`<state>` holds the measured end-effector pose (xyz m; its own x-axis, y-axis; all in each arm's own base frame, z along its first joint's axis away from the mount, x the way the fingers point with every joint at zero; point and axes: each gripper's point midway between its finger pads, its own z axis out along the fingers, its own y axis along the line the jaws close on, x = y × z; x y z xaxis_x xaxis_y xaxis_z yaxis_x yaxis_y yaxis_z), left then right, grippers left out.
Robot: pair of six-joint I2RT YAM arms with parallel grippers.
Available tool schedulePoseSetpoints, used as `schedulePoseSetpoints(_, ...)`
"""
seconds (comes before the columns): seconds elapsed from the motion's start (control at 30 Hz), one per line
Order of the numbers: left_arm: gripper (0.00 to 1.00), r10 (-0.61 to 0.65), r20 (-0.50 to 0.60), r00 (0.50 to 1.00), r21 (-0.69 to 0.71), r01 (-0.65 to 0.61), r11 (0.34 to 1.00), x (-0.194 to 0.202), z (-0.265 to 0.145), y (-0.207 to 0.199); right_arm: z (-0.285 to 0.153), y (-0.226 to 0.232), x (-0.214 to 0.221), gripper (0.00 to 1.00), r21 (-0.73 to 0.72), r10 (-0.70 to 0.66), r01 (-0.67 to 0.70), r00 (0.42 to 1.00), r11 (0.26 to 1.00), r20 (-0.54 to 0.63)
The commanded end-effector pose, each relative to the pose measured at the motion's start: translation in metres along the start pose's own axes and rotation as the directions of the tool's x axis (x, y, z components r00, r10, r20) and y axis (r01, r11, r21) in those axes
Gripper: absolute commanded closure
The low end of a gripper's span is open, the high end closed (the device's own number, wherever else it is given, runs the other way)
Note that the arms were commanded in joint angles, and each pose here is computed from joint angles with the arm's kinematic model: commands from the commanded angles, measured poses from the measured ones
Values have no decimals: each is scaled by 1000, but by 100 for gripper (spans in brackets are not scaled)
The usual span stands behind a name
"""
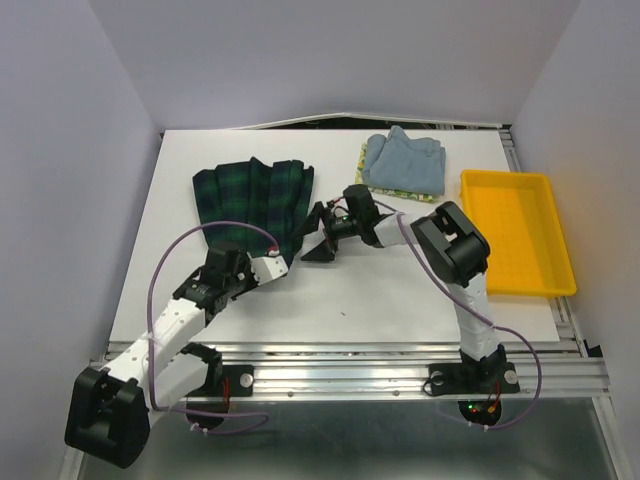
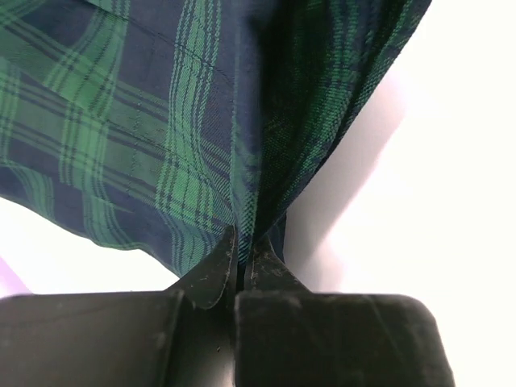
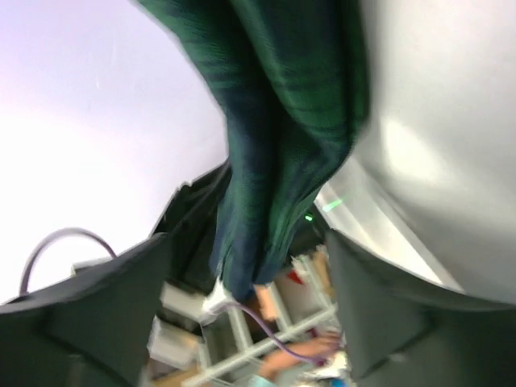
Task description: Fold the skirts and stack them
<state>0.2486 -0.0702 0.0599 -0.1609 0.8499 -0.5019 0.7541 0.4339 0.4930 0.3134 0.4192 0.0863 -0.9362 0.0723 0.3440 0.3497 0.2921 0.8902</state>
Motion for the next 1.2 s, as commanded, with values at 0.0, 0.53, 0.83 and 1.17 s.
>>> schedulePoseSetpoints(0.0,100,25,2,1000,66,-26,997,-9,-16,-3,-54,33,-30,10,0,-246,248,963,969,105)
schedulePoseSetpoints(0.53,100,30,53,998,352,-47,935,-39,-64,-35,-89,185,-165,7,314,-912,871,293,379,288)
schedulePoseSetpoints(0.83,100,88,114,990,506,-134,852,-54,-98,-51,-24,183,-160,2,245,-943,951,107,190,315)
schedulePoseSetpoints(1.17,100,94,154,984,582,-167,796,-65,-114,-62,58,106,-126,1,125,-990,990,47,63,132)
